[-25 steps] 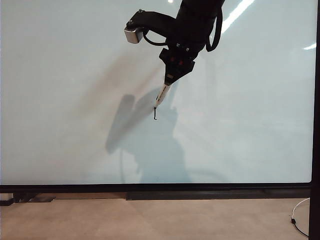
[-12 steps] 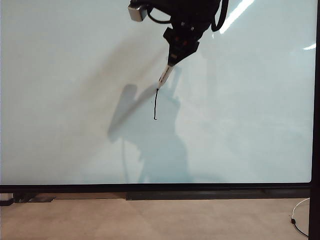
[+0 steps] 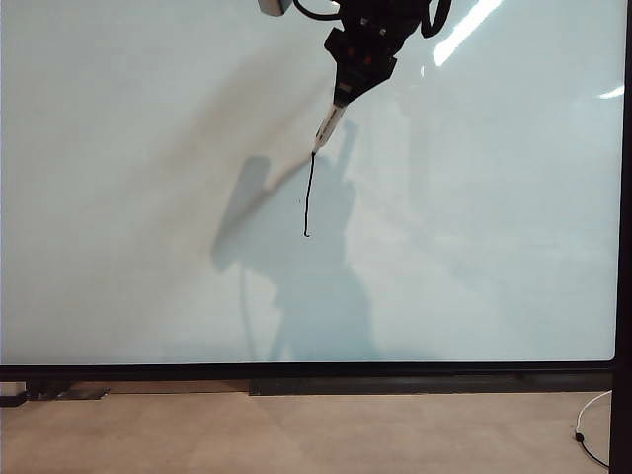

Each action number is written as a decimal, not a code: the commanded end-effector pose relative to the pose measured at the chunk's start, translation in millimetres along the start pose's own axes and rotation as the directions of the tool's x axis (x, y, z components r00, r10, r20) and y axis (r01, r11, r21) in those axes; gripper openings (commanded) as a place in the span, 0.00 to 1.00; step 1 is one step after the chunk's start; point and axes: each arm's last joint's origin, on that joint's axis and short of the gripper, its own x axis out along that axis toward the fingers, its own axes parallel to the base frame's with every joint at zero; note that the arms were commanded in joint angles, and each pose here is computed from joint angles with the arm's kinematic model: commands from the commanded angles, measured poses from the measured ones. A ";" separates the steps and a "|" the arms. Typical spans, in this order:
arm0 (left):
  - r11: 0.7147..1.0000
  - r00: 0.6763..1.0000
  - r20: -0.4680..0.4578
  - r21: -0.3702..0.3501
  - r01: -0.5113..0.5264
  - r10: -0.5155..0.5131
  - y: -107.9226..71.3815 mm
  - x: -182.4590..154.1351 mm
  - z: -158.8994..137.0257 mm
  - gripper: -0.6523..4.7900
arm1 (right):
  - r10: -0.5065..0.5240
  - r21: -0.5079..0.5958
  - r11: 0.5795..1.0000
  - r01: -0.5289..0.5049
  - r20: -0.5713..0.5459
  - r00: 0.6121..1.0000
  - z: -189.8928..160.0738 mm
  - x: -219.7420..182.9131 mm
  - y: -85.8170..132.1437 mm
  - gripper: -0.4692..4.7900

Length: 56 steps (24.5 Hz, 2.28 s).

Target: Pick up the pen on the shelf to the right of the whiteboard and draw a rectangle.

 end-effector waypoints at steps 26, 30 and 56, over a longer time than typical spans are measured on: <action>1.000 1.000 0.009 0.001 0.001 -0.001 0.0 -0.3 1.7 0.11 | -0.233 0.750 0.624 -0.219 0.446 0.865 -99.9 -85.5 63.0 0.08; 1.000 1.000 0.009 0.001 0.004 -0.004 -0.1 -0.4 1.8 0.11 | -0.185 0.714 0.661 -0.230 0.452 0.873 -107.9 -67.7 70.4 0.08; 1.000 1.000 0.010 0.001 0.005 -0.005 -0.1 -0.4 1.8 0.11 | -0.200 0.671 0.676 -0.305 0.565 0.800 -124.1 22.0 52.4 0.08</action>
